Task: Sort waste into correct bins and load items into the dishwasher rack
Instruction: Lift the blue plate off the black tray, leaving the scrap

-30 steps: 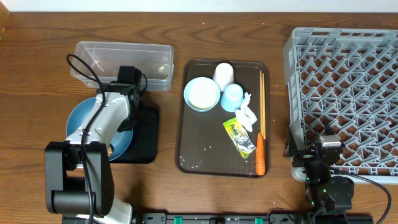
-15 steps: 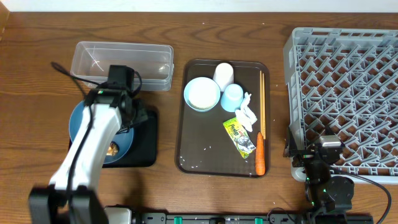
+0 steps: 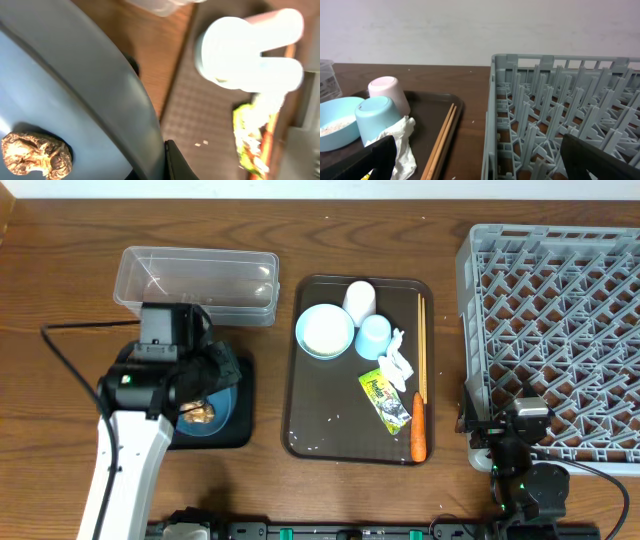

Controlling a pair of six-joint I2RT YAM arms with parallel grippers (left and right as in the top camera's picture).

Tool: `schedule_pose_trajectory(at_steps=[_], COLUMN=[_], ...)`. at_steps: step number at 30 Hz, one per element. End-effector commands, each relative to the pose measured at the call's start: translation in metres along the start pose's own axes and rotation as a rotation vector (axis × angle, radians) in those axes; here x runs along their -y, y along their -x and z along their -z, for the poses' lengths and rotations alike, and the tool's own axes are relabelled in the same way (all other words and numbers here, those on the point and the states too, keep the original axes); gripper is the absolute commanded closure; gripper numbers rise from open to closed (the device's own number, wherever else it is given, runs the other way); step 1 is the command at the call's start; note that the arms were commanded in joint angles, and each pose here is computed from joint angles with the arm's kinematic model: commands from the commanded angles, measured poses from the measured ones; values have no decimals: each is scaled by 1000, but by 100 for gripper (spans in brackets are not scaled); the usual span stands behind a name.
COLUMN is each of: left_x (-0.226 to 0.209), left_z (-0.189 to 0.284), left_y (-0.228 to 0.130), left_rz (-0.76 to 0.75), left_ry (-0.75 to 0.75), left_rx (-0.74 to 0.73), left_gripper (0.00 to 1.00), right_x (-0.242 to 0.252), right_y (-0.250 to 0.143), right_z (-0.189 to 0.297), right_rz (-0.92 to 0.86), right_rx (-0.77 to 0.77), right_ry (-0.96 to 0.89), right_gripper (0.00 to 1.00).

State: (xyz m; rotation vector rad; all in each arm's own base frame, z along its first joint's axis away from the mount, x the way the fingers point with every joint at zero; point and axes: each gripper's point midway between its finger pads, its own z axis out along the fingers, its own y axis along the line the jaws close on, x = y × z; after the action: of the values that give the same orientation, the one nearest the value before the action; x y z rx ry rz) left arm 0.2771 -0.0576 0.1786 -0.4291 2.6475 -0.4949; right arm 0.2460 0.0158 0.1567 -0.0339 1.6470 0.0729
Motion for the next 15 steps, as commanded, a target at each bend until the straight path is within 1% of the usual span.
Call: schedule_pose_trajectory(at_steps=[1,4,8,15], left_x=[23,35,52,40], left_z=[14,19,35,60], left_y=[1,0,8,29], left_rz=[-1,20,51,127], left_ry=[-118,-223,-422,-584], left_rx=[3,-29,-42,8], left_gripper=[94,94,94,94], right_x=[-2,-2,-2,-2], right_y=[-1,-1,-1,-1], right_z=[0,0,0,0], right_rz=[-13,-13,-13,-13], right_rx=[-4,-4,-4,-4], right_ry=[10,10,10,10], right_gripper=[1,1,1,1])
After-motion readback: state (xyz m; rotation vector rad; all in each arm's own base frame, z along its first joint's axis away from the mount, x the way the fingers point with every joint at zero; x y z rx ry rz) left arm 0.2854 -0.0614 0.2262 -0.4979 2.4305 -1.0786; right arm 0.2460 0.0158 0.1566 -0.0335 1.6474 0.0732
